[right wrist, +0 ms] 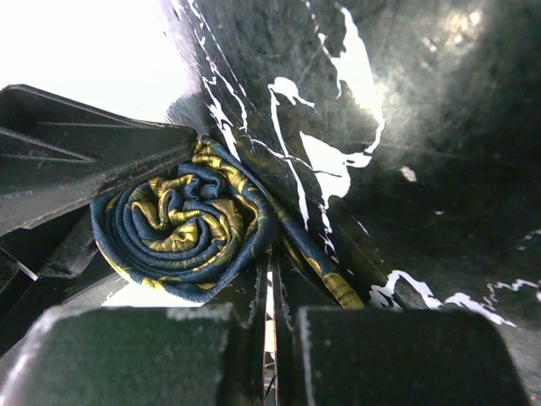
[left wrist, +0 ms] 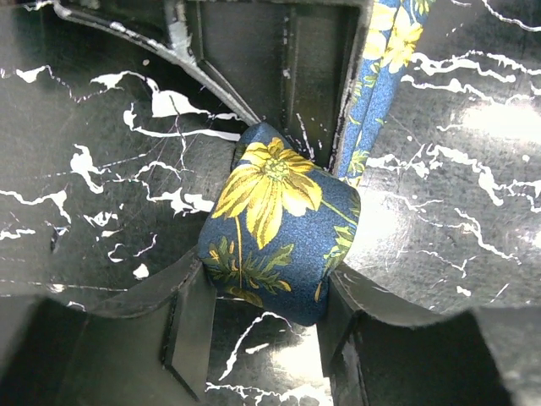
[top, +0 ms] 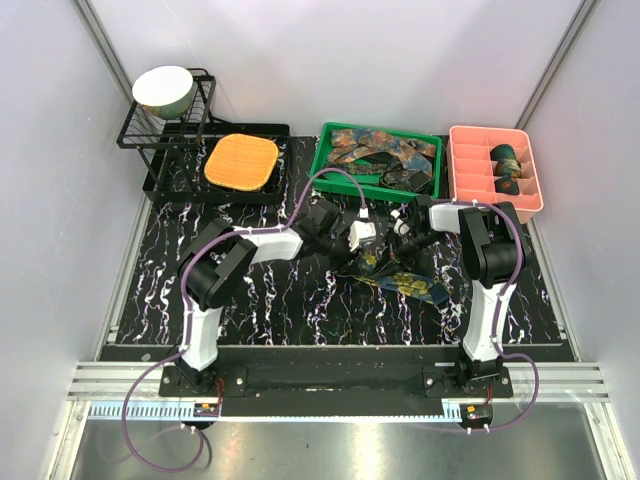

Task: Roll the ties
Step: Roll the tie at the center of the board.

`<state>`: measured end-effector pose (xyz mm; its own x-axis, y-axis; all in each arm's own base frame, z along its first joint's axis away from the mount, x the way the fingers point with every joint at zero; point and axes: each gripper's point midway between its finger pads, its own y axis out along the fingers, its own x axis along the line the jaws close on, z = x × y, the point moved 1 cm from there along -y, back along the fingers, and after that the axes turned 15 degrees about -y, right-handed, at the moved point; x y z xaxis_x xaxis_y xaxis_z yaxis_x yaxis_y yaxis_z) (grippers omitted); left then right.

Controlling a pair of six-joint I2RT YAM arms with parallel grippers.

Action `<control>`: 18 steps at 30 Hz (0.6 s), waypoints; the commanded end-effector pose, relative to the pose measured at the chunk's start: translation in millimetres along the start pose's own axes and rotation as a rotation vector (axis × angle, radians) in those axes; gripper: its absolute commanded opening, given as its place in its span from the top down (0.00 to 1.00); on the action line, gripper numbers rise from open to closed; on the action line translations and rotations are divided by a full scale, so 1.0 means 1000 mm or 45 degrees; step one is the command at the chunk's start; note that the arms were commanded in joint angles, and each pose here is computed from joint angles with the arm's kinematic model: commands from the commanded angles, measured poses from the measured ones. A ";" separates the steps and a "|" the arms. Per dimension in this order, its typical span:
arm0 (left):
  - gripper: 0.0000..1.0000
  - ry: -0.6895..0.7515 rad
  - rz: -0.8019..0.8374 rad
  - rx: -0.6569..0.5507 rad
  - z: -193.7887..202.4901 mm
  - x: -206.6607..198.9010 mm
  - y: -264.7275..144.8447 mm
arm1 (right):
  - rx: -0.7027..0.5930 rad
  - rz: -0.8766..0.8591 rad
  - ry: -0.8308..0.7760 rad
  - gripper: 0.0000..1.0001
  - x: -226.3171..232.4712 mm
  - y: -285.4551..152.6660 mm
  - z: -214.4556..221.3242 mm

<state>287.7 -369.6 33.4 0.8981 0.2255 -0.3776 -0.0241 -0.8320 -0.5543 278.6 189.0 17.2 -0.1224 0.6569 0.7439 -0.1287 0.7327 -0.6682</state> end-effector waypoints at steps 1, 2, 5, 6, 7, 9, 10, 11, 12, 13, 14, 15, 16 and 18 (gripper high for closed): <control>0.74 0.115 0.006 0.068 0.005 -0.010 0.006 | 0.053 0.240 -0.014 1.00 -0.044 0.012 0.005; 0.77 0.092 -0.014 0.122 0.015 -0.009 0.005 | 0.051 0.213 -0.033 1.00 -0.040 0.012 0.004; 0.96 0.083 -0.135 0.216 0.031 0.003 0.000 | 0.042 0.130 -0.068 1.00 -0.023 0.004 -0.003; 0.99 0.077 -0.199 0.257 0.037 0.010 -0.003 | 0.020 0.124 -0.089 0.95 -0.016 -0.003 -0.009; 1.00 0.066 -0.230 0.291 0.042 0.013 -0.005 | 0.037 0.118 -0.078 0.87 -0.012 -0.008 -0.006; 1.00 0.036 -0.290 0.360 0.058 0.019 -0.011 | 0.005 0.082 -0.103 0.79 0.001 -0.023 -0.010; 1.00 0.023 -0.305 0.379 0.062 0.020 -0.013 | 0.011 0.076 -0.080 0.75 0.005 -0.029 -0.007; 1.00 0.011 -0.318 0.396 0.067 0.020 -0.014 | 0.006 0.060 -0.092 0.68 0.009 -0.035 -0.006; 1.00 -0.008 -0.338 0.410 0.071 0.022 -0.015 | -0.019 0.059 -0.093 0.67 0.012 -0.044 -0.007; 1.00 -0.026 -0.352 0.421 0.075 0.023 -0.016 | -0.006 0.060 -0.073 0.66 0.015 -0.048 -0.003; 1.00 -0.046 -0.364 0.426 0.076 0.024 -0.017 | -0.019 0.054 -0.092 0.64 0.020 -0.055 -0.002; 1.00 -0.087 -0.373 0.427 0.077 0.025 -0.015 | -0.024 0.056 -0.090 0.64 0.021 -0.058 -0.001; 1.00 -0.122 -0.384 0.430 0.079 0.027 -0.016 | -0.019 0.059 -0.087 0.64 0.023 -0.061 0.002; 1.00 -0.210 -0.405 0.419 0.079 0.029 -0.015 | -0.027 0.060 -0.098 0.64 0.026 -0.063 0.003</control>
<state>291.0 -363.8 28.1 0.9122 0.3333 -0.2383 0.0869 -0.7258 -0.6824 278.7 162.2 46.5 -0.1342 0.6815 0.7194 -0.1404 0.7056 -0.6946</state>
